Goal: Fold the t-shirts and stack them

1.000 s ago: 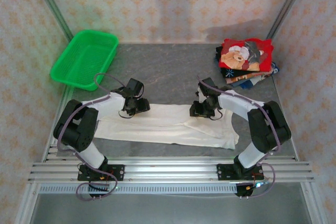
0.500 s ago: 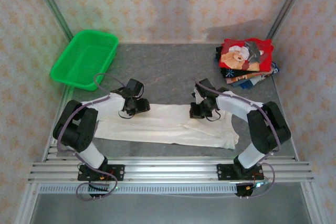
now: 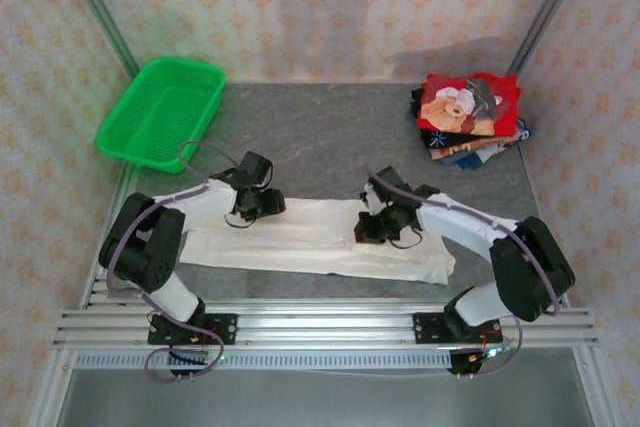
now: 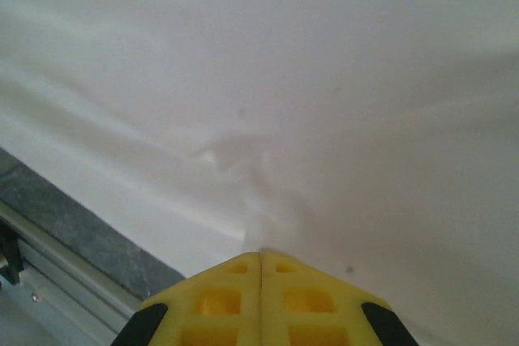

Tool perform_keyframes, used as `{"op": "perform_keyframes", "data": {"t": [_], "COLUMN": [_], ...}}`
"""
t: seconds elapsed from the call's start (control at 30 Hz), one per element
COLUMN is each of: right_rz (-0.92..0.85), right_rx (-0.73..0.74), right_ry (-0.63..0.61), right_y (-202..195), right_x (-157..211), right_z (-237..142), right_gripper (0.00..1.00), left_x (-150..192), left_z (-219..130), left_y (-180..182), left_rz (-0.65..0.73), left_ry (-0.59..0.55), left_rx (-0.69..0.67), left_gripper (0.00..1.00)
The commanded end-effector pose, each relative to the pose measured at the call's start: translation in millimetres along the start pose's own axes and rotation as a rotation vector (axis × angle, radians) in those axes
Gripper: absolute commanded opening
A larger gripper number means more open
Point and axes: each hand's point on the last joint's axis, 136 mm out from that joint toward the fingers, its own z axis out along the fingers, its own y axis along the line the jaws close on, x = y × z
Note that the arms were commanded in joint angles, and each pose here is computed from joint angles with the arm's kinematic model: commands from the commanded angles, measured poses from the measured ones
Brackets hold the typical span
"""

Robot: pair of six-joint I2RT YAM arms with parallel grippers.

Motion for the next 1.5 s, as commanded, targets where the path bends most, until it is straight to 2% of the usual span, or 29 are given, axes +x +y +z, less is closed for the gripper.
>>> {"op": "perform_keyframes", "data": {"t": [0.0,0.13,0.17,0.23,0.43,0.53,0.6,0.67,0.73,0.83,0.93,1.07,1.3,1.47], "right_rz": [0.020,0.054,0.066,0.079,0.084,0.157,0.241,0.293,0.331,0.385,0.377,0.366,0.383,0.414], "right_rx": [-0.052,-0.040,-0.033,-0.021,0.011,0.084,0.163,0.304,0.370,0.390,0.413,0.475,0.472,0.476], "right_ry": [0.011,0.035,0.030,0.012,-0.215,-0.312,-0.322,-0.330,-0.324,-0.320,-0.251,-0.140,-0.104,-0.026], "right_y": [21.9,25.8,24.5,23.9,25.0,6.3,-17.5,-47.6,-65.6,-81.5,-85.5,-98.9,-107.8,-110.5], "right_x": [18.0,42.2,45.4,49.1,26.1,10.6,4.6,1.6,-3.9,-18.0,-23.1,-6.0,30.6,62.3], "right_z": [6.2,16.5,16.7,11.6,-39.7,-60.2,-64.6,-68.5,-68.6,-61.5,-49.2,-34.8,-40.8,-41.2], "right_gripper": [0.00,0.00,0.03,0.16,0.34,0.42,0.40,0.39,0.37,0.33,0.28,0.21,0.18,0.16], "left_x": [25.0,25.3,25.4,25.1,20.0,19.8,20.0,20.1,19.7,19.0,18.5,19.6,20.4,22.7], "left_z": [2.3,2.8,3.1,2.6,-2.4,-1.1,1.4,3.7,5.2,7.7,10.3,13.3,16.1,21.5], "left_y": [17.3,17.3,17.5,17.3,16.4,15.6,15.6,14.6,12.6,10.3,10.6,11.8,14.2,16.4], "left_rz": [0.012,0.014,0.014,0.017,0.029,0.029,0.028,0.028,0.027,0.029,0.026,0.026,0.025,0.023], "left_ry": [0.077,0.077,0.076,0.076,0.066,0.067,0.071,0.074,0.076,0.083,0.091,0.096,0.100,0.116], "left_rx": [-0.051,-0.048,-0.049,-0.050,-0.061,-0.057,-0.056,-0.052,-0.043,-0.039,-0.044,-0.048,-0.059,-0.070], "left_gripper": [0.56,0.56,0.56,0.56,0.56,0.56,0.56,0.56,0.57,0.57,0.56,0.56,0.56,0.57]}}
